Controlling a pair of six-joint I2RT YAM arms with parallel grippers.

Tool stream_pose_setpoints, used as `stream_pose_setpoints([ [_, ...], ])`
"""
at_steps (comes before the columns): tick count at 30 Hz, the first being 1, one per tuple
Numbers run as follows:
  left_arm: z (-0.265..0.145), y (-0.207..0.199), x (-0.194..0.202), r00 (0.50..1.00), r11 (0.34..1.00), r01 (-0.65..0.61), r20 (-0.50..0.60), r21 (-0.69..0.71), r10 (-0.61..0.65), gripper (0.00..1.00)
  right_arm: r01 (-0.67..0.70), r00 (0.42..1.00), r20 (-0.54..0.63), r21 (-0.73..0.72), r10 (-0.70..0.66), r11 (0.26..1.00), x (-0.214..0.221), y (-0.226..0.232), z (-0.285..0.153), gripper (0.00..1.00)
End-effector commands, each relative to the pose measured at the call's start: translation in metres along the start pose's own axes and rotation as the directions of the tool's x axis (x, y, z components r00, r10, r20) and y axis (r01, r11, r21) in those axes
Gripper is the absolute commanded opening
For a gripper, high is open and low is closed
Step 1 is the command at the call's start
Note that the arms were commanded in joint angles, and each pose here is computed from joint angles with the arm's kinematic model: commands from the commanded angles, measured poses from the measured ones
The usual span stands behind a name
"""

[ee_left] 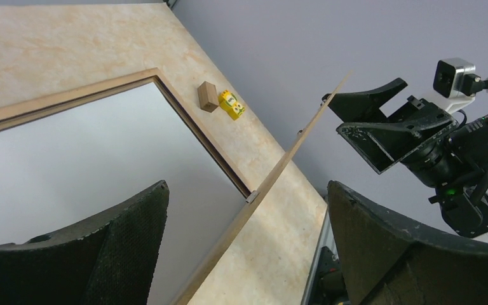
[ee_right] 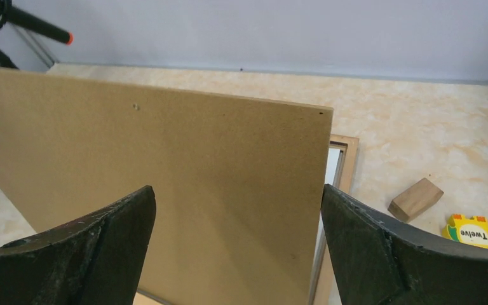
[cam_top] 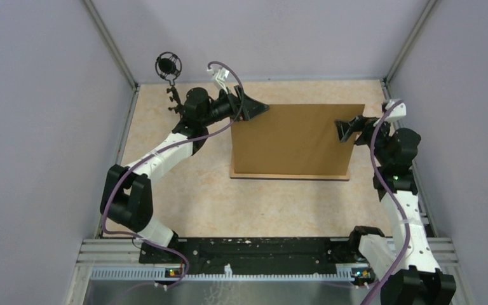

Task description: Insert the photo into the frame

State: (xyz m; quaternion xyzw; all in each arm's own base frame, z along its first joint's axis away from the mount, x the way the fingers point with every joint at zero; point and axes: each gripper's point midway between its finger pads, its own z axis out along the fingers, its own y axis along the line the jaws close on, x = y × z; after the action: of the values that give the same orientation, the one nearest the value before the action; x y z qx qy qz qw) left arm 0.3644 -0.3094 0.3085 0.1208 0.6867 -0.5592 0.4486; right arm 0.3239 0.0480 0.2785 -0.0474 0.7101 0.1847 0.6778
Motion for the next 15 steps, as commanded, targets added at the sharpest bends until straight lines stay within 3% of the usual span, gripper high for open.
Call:
stream_pose_setpoints([
  [1,-0.011,-0.063,0.0,0.981,0.963,-0.194,0.017,0.185,0.194,0.95,0.149,0.988,0.078,-0.293,-0.132,0.944,-0.004,0.06,-0.015,0.95],
  [9,-0.026,-0.085,0.001,0.953,0.918,-0.3,0.039,0.261,0.3,0.93,0.163,0.985,0.088,-0.262,-0.145,0.951,0.005,0.052,-0.012,0.91],
  [15,-0.048,-0.095,0.009,0.911,0.864,-0.413,0.13,0.289,0.392,0.93,0.277,0.944,0.262,-0.298,-0.201,0.913,-0.01,0.069,-0.03,0.91],
])
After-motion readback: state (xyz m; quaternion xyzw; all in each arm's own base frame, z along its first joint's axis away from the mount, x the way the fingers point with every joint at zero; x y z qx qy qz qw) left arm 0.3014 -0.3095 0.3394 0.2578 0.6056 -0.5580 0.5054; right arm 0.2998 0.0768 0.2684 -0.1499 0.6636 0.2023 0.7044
